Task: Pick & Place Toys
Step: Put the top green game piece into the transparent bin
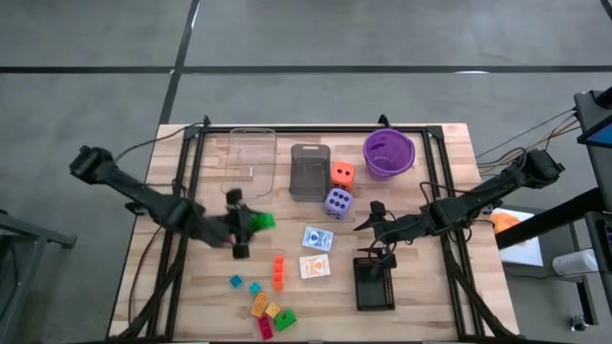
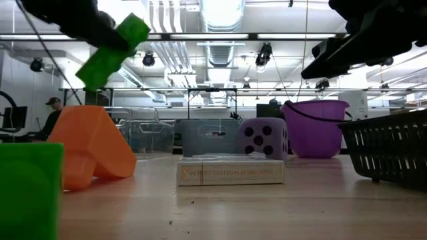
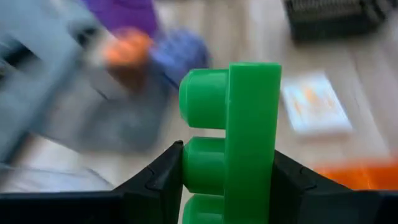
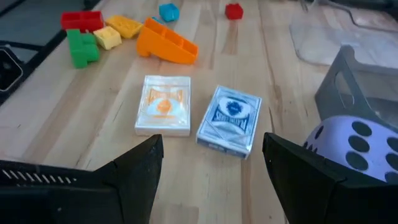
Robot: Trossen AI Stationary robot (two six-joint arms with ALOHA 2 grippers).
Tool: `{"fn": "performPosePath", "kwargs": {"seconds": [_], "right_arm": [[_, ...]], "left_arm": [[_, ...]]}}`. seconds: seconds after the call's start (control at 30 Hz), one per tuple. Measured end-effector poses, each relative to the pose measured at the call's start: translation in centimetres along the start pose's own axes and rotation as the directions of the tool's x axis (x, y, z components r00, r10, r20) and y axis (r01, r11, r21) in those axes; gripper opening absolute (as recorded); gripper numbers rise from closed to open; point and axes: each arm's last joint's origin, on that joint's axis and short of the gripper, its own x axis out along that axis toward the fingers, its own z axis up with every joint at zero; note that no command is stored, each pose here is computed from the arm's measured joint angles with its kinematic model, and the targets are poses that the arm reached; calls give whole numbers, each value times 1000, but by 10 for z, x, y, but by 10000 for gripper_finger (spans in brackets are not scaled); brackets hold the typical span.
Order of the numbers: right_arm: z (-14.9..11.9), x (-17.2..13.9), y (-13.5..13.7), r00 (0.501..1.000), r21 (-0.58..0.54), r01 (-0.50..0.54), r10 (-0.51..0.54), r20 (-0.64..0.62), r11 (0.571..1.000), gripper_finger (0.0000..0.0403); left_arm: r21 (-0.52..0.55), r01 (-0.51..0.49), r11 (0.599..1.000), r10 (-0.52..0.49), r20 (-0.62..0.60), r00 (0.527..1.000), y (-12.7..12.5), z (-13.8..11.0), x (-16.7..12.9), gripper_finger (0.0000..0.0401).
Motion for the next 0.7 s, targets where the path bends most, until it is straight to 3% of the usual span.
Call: {"fn": "performPosePath", "kwargs": {"seconds": [0.13, 0.3, 0.53, 0.63, 0.7], "right_arm": [[0, 0, 0, 998, -14, -13, 14, 59, 1000, 275], [1, 0, 0, 992, -45, -15, 21, 125, 999, 275], [0, 0, 1, 991, -49, -21, 27, 134, 999, 275], [0, 0, 2, 991, -50, -24, 31, 132, 998, 275], [0, 0, 2, 991, -50, -24, 31, 133, 998, 275]], "left_arm": [[-115, -157, 981, 162, 37, 986, 39, -20, 3, 155], [-227, -329, 916, 344, 26, 939, 87, -45, 12, 155], [-284, -334, 899, 365, 64, 929, 133, -47, 15, 155], [-287, -303, 909, 347, 113, 931, 141, -36, 11, 155], [-264, -355, 897, 392, 102, 914, 144, -35, 10, 155]]}}
